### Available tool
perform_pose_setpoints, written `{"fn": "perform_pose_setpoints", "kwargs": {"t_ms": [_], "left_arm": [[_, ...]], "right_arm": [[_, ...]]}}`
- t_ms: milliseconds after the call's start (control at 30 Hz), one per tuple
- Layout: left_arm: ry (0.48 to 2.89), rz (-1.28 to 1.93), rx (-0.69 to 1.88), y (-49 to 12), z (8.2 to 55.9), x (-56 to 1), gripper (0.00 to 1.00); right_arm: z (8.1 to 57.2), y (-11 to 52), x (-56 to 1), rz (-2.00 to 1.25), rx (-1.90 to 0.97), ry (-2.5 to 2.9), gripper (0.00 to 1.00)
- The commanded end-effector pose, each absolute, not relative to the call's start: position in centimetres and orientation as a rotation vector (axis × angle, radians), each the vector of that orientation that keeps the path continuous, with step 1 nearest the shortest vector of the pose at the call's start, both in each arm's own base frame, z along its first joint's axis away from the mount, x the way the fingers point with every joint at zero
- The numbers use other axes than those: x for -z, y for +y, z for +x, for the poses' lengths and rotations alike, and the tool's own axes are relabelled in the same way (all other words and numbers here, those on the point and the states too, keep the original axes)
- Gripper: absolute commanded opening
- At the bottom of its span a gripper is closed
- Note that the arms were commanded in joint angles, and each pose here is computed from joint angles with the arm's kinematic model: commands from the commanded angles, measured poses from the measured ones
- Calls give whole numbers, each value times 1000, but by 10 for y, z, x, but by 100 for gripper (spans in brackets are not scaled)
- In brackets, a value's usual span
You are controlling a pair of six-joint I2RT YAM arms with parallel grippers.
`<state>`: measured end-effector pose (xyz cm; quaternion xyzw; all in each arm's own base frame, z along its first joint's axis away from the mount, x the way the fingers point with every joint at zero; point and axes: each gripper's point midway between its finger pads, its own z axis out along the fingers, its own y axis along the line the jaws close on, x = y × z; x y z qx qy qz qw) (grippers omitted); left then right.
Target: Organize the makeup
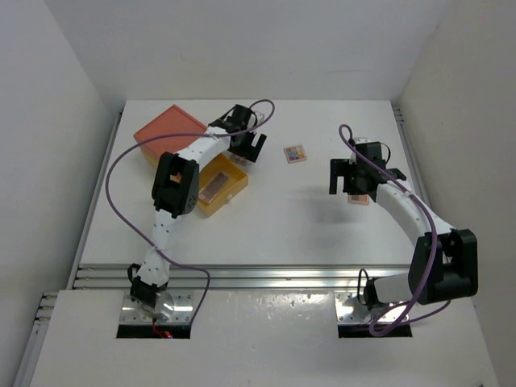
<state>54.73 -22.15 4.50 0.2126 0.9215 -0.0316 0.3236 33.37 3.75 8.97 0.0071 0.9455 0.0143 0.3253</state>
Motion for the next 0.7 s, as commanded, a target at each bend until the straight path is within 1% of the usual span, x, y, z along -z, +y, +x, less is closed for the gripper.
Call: {"fn": "perform_pose_setpoints", "kwargs": {"t_ms": [0, 267, 500, 633, 667], "left_arm": [[2456, 526, 108, -217, 539, -43, 100], [2494, 478, 73, -193, 548, -24, 100], [2501, 579, 204, -211, 542, -9, 100], [2520, 622, 204, -211, 538, 3, 100], [2516, 636, 201, -210, 538, 3, 97]], "right_arm": [[339, 33, -97, 55, -55, 2455, 100], [335, 40, -98, 30, -71, 2464, 100], [339, 41, -100, 24, -66, 2470, 100], [342, 40, -102, 28, -58, 2469, 100], [343, 40, -102, 23, -57, 2469, 100]]}}
